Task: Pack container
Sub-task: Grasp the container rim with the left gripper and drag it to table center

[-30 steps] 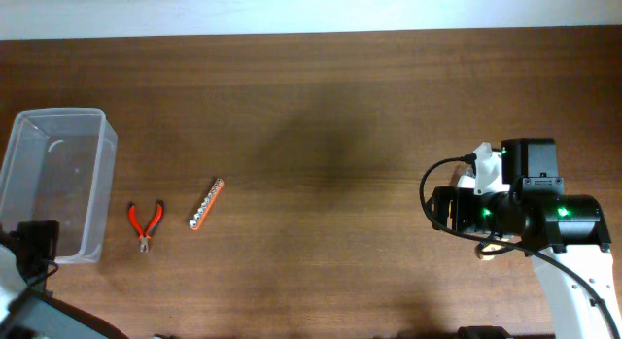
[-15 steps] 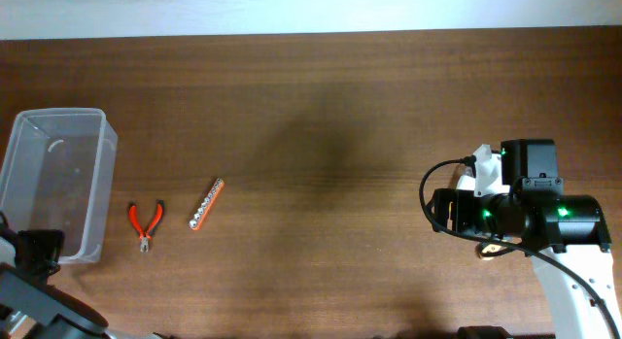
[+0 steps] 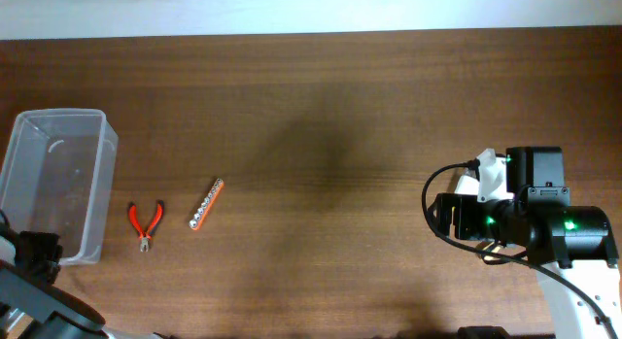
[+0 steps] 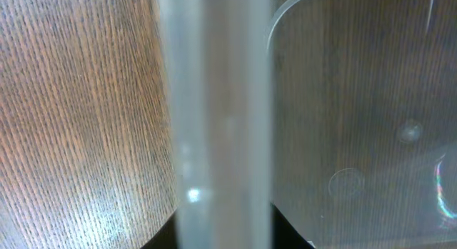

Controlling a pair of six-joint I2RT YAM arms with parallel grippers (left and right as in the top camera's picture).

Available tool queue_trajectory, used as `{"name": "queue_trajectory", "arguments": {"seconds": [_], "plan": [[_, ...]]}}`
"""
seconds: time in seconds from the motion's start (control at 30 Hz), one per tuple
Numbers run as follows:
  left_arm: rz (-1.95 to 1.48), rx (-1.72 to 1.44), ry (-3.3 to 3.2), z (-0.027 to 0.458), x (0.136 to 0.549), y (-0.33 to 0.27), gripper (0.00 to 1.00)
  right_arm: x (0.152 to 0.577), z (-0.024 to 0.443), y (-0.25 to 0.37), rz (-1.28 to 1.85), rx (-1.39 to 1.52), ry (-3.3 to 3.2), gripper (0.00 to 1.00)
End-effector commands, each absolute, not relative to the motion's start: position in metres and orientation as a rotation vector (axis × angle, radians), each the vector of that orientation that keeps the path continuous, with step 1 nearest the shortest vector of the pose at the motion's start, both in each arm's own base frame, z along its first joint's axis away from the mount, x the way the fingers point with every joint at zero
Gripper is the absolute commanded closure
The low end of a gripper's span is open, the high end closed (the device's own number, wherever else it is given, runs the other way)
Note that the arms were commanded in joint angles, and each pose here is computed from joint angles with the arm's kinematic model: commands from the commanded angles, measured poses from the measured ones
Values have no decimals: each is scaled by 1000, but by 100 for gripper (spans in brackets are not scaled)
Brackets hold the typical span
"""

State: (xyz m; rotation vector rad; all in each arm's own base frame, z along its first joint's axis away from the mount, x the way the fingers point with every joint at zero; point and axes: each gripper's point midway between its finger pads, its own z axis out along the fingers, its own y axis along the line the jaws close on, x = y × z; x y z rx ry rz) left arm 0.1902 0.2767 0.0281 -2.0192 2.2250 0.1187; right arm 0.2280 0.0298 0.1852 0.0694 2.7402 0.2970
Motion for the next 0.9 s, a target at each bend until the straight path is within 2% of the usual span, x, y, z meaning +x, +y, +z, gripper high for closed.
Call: {"name": "queue_trajectory", "arguments": {"seconds": [0.0,0.1,0.23,0.33,0.63,0.87], "plan": [[144,-2025,2238,24,188,281,77,230,195,29,282,51,2707,1],[140,-2025,2240,24,188,280,91,230,195,29,282,51,2707,1],[135,-2026,2241,24,188,280,93,230,195,29,282,51,2707,1],[103,-2021,2240,24,191,278,98,230,195,29,282,51,2707,1],[40,-2013,2264,32,198,270,98,231,195,29,282,50,2706,1],[-35,-1712,2311,93,247,269,98,231,195,29,281,50,2706,1]]}}
